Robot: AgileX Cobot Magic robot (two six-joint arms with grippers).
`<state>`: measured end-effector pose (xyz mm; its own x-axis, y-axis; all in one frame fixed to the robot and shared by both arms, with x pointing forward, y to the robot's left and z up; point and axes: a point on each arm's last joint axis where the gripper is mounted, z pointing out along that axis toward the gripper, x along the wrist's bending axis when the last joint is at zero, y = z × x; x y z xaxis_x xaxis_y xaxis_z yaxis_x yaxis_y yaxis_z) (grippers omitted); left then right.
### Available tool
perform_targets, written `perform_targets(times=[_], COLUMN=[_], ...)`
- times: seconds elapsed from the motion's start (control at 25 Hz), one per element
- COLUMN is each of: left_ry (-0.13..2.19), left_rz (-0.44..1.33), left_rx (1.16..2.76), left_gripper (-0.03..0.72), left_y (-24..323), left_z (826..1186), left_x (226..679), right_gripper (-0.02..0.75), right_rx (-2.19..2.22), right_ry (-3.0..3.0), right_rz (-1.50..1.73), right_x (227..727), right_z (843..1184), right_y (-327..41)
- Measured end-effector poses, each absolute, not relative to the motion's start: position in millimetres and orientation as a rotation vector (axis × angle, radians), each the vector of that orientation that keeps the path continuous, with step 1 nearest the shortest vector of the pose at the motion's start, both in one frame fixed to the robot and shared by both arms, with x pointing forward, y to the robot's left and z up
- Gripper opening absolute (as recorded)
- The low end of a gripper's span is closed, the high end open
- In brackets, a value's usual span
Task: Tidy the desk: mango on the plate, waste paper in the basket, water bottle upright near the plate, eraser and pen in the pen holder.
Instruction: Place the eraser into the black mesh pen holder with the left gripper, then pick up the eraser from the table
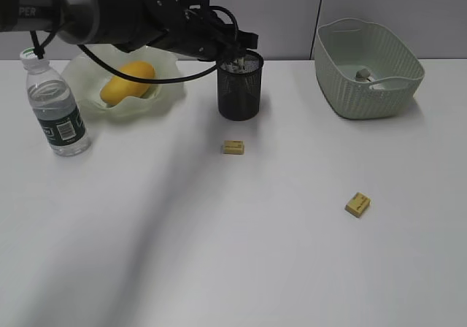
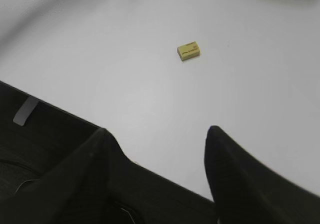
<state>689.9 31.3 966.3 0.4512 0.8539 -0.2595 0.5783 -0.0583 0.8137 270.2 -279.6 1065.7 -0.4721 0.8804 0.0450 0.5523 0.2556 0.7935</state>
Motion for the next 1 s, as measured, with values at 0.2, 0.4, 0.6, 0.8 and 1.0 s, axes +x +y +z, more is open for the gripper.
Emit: perform_targets(times=[0.2, 0.4, 0.6, 0.8, 1.0], left_ry=[1.235, 1.231, 1.179, 1.074, 0.997], left_rz=[0.337, 0.334, 0.350, 0.321, 0.236], left_rx=[1.763, 1.762, 1.769, 1.896, 2.132], left_gripper=[0.299, 0.378, 0.386, 0.387, 0.387], left_y=[30.3, 30.4, 32.6, 38.2, 48.8], left_z=[966.1, 969.7, 996.6, 1038.2, 1059.8], left_x=[688.6, 687.8, 681.6, 660.1, 632.1], right_gripper=[0.474, 0.474, 0.474, 0.474, 0.474], right_rx=[1.303, 1.303, 1.304, 1.305, 1.305], right_ry=[2.124, 2.124, 2.124, 2.124, 2.124], right_rz=[1.085, 1.085, 1.085, 1.085, 1.085], right_x=[270.2, 270.2, 270.2, 270.2, 270.2], right_z=[1065.7, 1065.7, 1065.6, 1065.6, 1065.6], right_y=[-279.6, -279.6, -279.6, -279.6, -279.6])
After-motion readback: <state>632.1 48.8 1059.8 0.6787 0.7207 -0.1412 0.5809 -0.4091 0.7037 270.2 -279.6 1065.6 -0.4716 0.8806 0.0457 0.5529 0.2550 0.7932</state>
